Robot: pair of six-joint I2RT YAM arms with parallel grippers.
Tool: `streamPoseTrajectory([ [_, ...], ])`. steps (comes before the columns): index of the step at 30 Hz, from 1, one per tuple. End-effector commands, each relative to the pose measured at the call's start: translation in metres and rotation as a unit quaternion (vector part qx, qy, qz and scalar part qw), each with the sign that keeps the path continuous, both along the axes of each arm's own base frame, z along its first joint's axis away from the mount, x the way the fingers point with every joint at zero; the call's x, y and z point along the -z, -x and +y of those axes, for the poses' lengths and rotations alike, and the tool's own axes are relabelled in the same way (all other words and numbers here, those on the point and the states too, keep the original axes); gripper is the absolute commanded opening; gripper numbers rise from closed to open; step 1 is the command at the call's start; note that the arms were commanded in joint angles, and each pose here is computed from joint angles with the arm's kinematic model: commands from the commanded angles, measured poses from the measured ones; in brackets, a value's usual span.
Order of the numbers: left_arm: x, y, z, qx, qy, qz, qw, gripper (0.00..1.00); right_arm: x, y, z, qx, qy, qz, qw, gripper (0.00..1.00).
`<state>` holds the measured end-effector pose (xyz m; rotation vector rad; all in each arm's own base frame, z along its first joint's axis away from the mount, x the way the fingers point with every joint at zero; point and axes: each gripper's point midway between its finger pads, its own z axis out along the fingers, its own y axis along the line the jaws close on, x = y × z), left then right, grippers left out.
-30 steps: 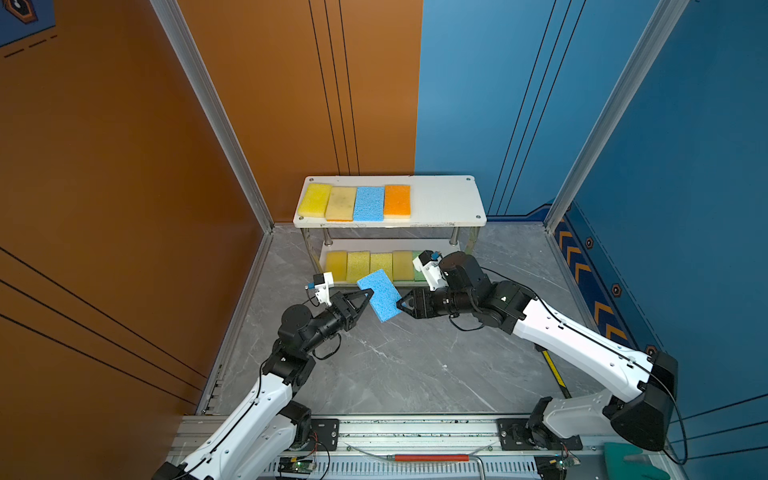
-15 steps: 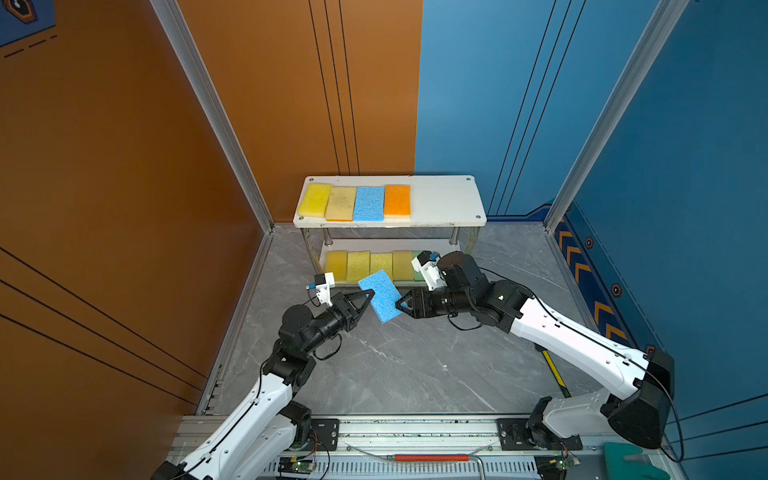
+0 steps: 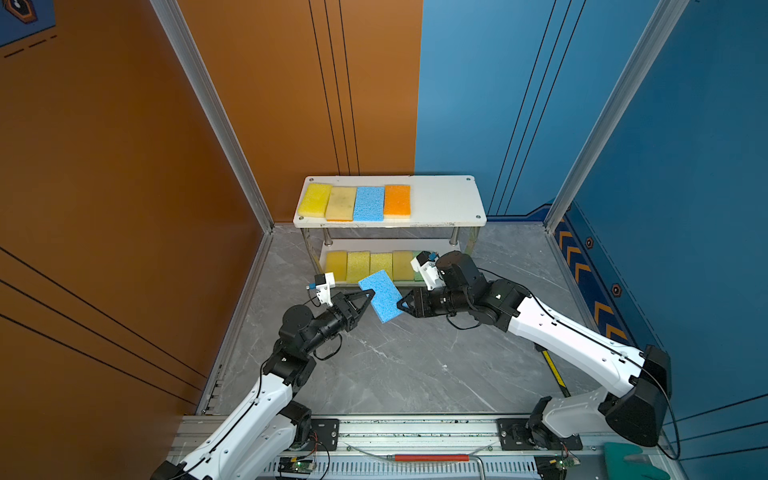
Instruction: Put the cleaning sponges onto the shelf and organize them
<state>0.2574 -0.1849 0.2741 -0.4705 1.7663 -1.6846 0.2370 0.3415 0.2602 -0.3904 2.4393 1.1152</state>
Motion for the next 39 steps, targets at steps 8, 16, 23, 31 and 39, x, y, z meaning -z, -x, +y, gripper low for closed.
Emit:
streamPoseTrajectory([
  [8,-0.019,0.001,-0.002,0.0,0.006,-0.03,1.0,0.0,-0.007,-0.001,-0.001,0.001,-0.017,-0.005,1.0,0.04],
  [16,-0.026,0.001,-0.003,0.005,-0.002,-0.047,0.999,0.12,-0.014,-0.004,-0.009,0.014,-0.023,-0.012,1.0,0.0],
  [23,-0.041,0.008,0.01,0.016,-0.112,-0.073,0.991,0.49,-0.06,-0.01,-0.042,0.049,-0.047,-0.056,0.996,0.0],
  [31,-0.041,0.023,0.056,-0.018,-0.309,-0.074,0.948,0.83,-0.129,-0.026,-0.088,0.11,-0.064,-0.127,0.984,0.0],
  [39,-0.007,0.022,0.1,-0.062,-0.421,-0.049,0.903,0.98,-0.179,-0.063,-0.122,0.186,-0.051,-0.173,0.966,0.0],
])
